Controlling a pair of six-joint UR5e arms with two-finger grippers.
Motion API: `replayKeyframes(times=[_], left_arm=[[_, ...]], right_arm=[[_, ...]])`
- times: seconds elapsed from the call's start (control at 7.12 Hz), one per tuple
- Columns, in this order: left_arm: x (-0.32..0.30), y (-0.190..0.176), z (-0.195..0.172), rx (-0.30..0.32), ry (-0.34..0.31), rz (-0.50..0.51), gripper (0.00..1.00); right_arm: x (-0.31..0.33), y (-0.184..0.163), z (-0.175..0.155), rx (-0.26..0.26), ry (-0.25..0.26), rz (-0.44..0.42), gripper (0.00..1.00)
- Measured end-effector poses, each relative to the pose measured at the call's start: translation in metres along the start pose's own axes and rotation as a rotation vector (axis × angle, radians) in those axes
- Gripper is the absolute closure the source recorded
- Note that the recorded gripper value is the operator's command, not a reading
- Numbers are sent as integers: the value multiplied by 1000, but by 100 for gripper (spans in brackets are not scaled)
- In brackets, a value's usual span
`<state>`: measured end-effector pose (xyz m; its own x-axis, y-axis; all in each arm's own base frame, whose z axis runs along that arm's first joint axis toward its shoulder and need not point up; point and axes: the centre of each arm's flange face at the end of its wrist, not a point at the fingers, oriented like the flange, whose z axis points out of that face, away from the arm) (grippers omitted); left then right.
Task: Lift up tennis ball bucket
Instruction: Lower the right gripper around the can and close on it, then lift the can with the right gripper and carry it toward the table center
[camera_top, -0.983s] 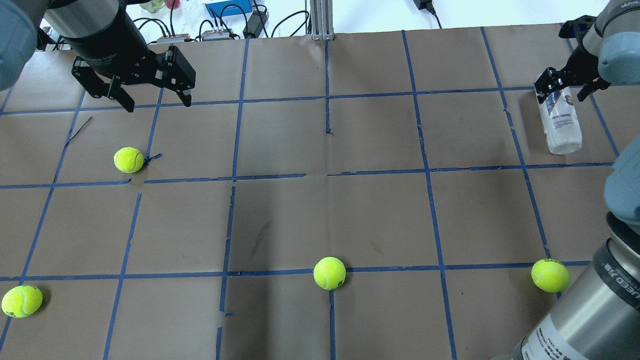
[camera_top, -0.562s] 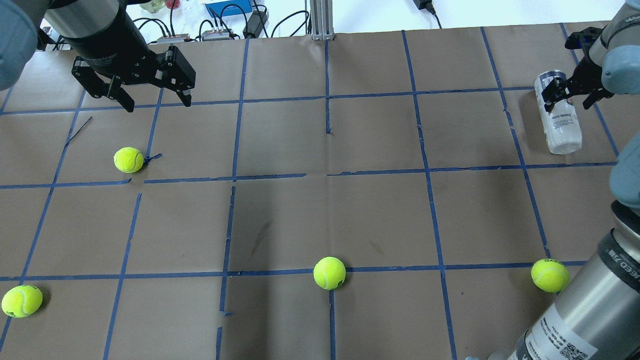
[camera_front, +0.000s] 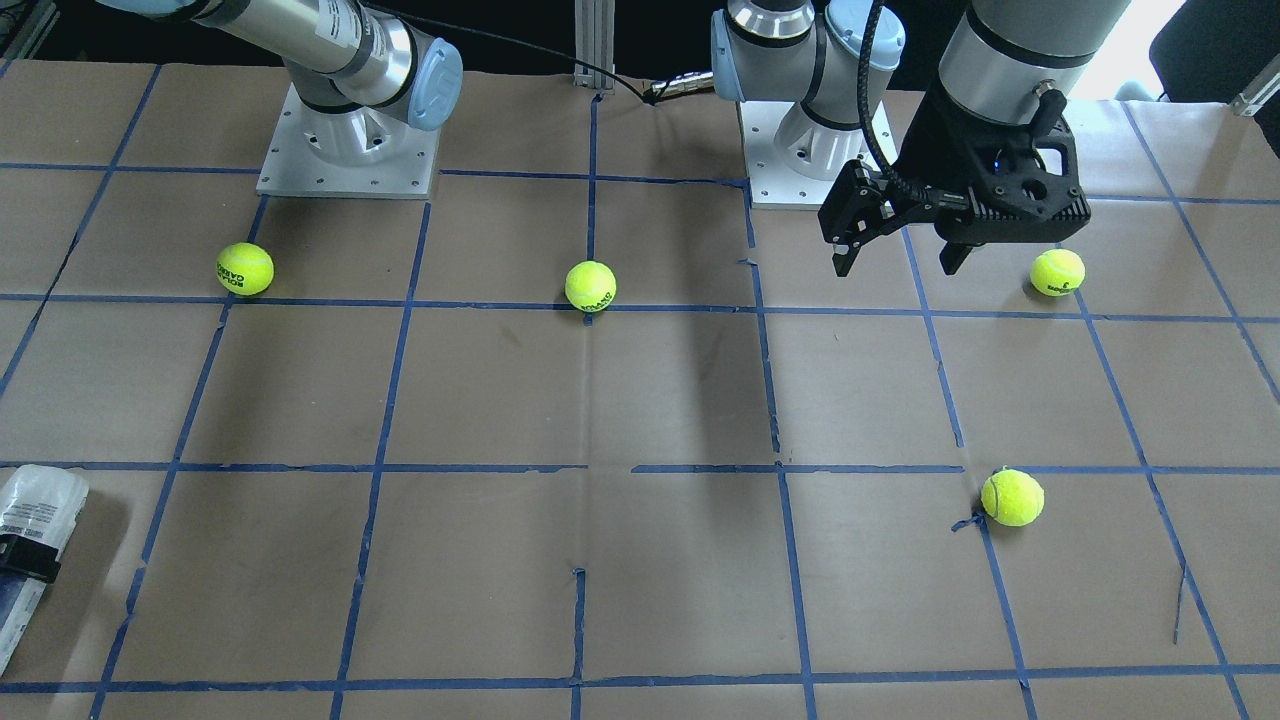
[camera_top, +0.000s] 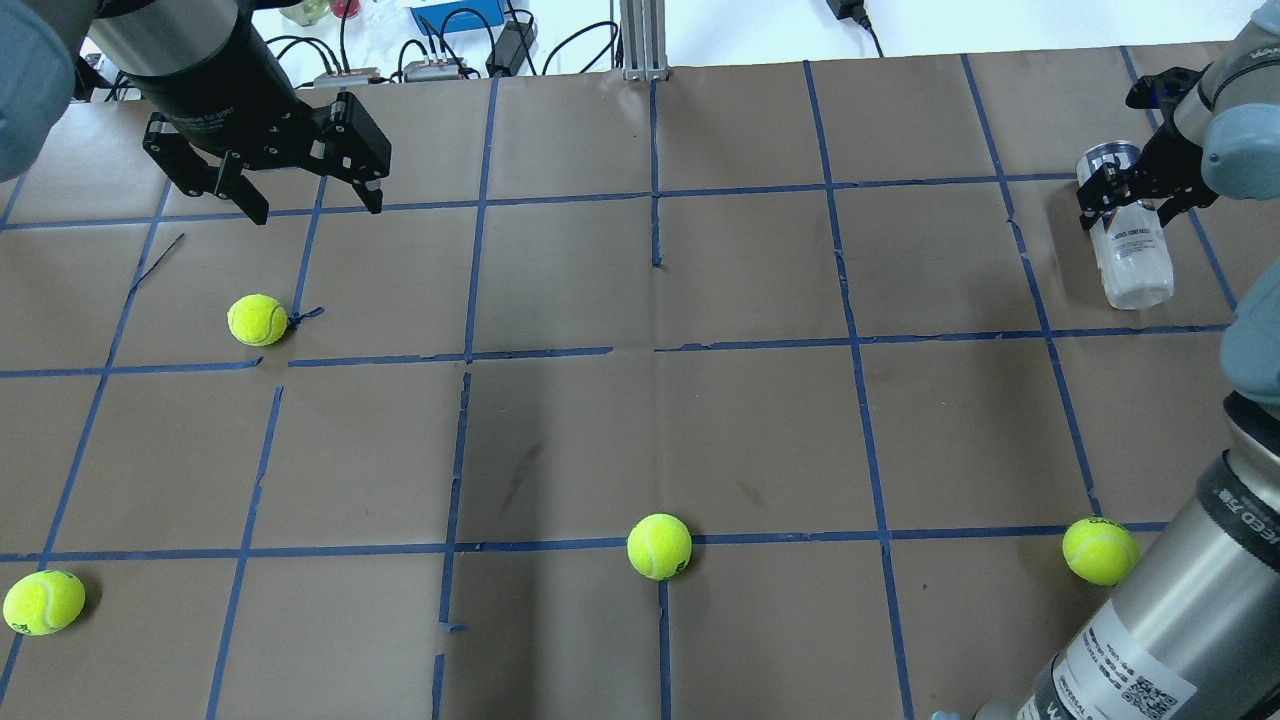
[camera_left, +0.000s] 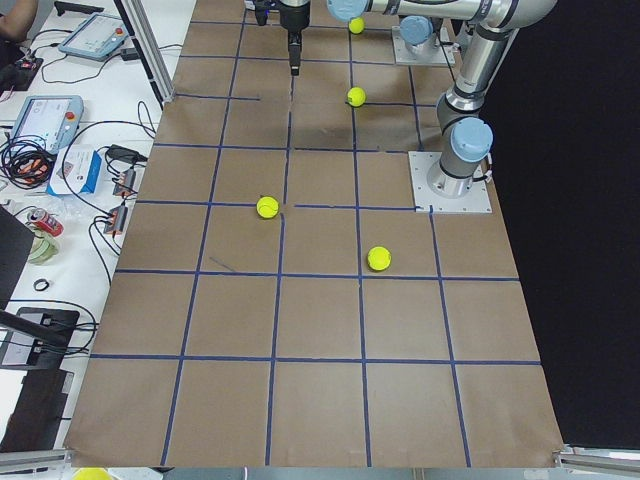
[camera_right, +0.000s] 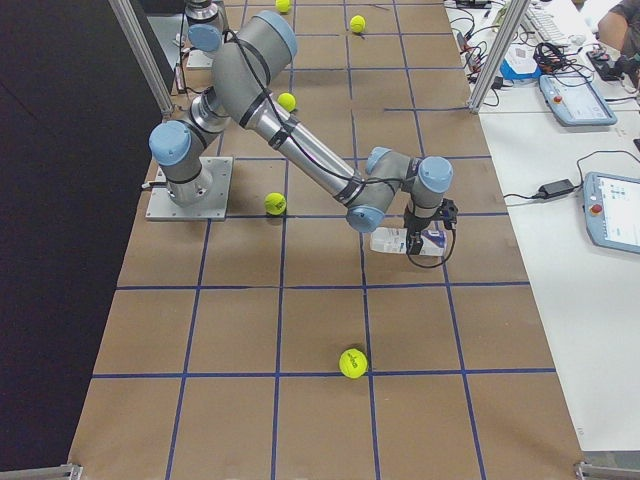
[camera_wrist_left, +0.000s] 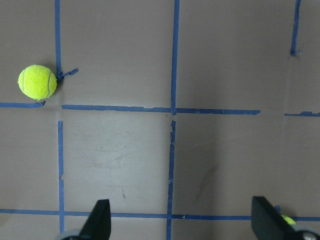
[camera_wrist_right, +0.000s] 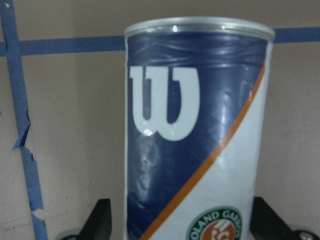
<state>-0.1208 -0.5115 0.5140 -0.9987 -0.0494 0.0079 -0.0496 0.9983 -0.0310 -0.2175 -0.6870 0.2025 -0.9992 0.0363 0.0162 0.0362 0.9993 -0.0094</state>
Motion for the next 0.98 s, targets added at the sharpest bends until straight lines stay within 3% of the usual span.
replayKeyframes(times=[0.56, 0.84, 0.98], left_arm=[[0, 0, 0, 0, 0, 0, 0], [0, 0, 0, 0, 0, 0, 0], [0, 0, -1, 1, 1, 0, 0]], right_arm=[[-3, 5, -13, 2, 5, -38, 37], [-36, 5, -58, 35, 17, -178, 37], [-85, 7, -91, 41, 16, -273, 37]])
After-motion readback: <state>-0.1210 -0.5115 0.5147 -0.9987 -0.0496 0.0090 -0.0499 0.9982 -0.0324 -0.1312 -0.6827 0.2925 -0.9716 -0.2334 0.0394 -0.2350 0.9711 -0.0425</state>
